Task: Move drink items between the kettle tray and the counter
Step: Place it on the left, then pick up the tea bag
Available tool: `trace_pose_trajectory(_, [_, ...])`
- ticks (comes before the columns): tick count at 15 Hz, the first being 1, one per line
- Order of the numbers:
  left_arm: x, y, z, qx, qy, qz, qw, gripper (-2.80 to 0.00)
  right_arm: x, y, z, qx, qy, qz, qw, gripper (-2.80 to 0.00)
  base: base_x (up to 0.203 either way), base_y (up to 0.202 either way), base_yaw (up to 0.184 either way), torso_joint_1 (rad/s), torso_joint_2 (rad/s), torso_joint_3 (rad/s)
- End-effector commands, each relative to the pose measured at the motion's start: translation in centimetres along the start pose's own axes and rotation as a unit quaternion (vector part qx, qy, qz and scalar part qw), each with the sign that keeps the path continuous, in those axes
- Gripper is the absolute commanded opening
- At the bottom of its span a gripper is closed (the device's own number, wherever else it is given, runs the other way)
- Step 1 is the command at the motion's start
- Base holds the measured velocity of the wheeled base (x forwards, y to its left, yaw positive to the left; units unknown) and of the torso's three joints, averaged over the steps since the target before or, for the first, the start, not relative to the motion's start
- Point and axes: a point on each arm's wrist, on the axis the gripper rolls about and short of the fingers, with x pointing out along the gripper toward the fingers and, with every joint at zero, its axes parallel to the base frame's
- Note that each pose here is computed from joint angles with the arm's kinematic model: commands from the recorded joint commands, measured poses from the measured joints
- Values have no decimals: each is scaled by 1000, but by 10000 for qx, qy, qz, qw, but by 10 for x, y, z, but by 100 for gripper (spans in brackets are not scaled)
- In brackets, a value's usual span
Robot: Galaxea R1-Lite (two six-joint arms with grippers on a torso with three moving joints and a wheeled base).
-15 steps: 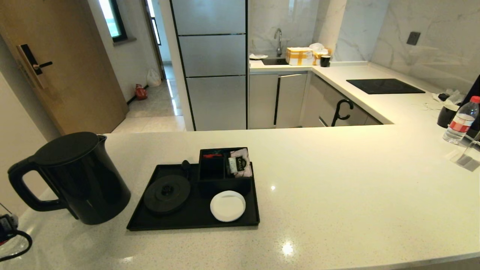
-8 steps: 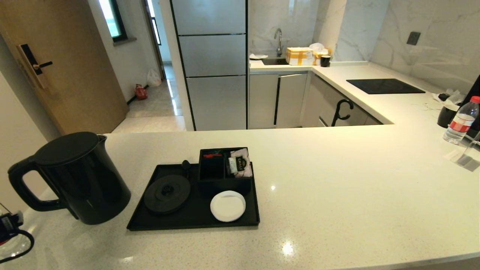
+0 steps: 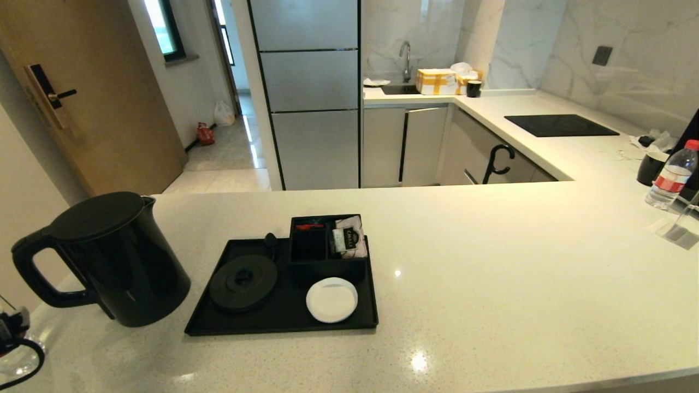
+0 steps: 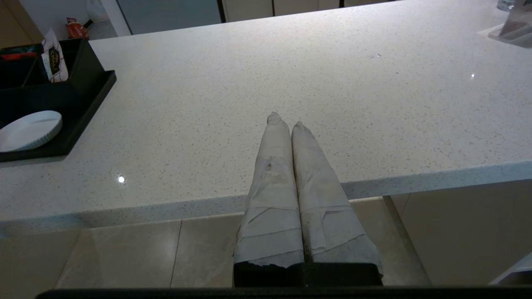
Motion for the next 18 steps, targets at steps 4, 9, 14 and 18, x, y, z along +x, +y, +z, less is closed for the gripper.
trace_pose_trajectory(4, [-27,1,10,-1,-339,24,9994,0,0,0,0,1,4,-2,10000,-280,0,0,0,0,0,0])
trace_pose_trajectory(9, [-63,3,27,-6,-756,39,9971,0,0,0,0,1,4,-2,10000,-280,0,0,0,0,0,0])
trace_pose_trajectory(14, [-121,2,60,-167,-877,-184,9958,0,0,0,0,1,4,-2,10000,-280,0,0,0,0,0,0])
trace_pose_trajectory(18, [-176,-11,87,-422,-271,-1149,9921,-280,0,0,0,1,4,-2,10000,-280,0,0,0,0,0,0])
